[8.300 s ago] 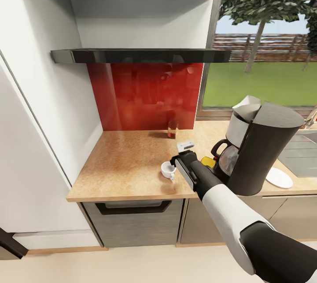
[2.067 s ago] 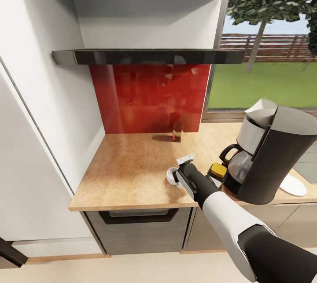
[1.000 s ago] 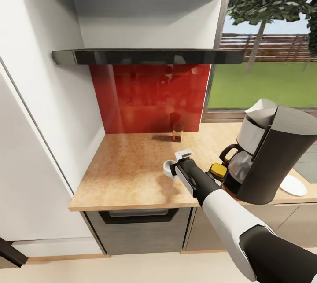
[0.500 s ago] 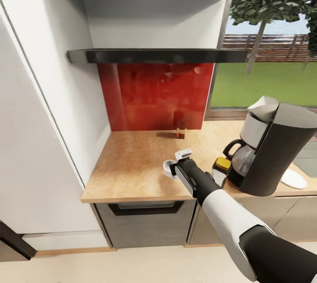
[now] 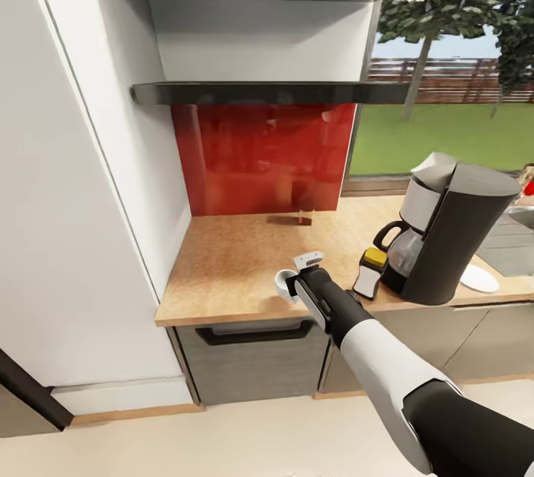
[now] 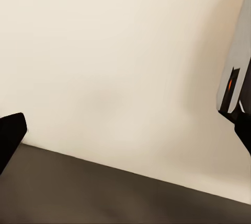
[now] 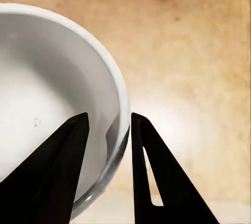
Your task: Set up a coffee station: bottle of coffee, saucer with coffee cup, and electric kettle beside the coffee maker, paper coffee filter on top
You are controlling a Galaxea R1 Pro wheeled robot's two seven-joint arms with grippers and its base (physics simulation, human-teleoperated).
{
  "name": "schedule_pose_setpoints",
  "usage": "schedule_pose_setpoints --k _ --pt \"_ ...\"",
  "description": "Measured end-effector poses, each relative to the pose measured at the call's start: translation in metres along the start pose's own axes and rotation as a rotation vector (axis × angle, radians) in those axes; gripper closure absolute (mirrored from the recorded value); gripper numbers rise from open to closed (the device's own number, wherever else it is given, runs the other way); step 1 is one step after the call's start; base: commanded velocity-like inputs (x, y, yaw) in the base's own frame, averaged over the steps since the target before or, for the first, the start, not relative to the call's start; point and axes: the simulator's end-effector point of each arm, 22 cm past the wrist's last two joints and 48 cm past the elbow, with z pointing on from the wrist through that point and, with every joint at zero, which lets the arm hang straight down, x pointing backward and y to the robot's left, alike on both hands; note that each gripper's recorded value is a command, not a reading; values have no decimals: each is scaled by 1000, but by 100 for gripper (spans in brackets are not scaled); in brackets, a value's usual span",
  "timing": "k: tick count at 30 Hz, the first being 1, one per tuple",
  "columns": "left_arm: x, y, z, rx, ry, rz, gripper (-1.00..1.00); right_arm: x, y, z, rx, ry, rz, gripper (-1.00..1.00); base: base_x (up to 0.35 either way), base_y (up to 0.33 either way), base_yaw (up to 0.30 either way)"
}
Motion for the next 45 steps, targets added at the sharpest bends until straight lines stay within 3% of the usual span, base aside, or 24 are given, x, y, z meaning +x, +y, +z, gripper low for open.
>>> schedule_pose_setpoints --k 15,21,27,45 --pt "-1 0 0 1 -1 0 -100 0 0 0 0 1 0 100 -7 6 -290" --pt "-1 2 0 -3 -2 -3 -100 0 0 0 0 1 0 100 -83 244 -291" --pt "1 4 1 -7 6 -55 -100 1 0 0 0 2 0 100 -2 218 -291" --pt "3 -12 -2 19 10 -40 -100 2 0 1 0 6 -1 100 0 3 -291"
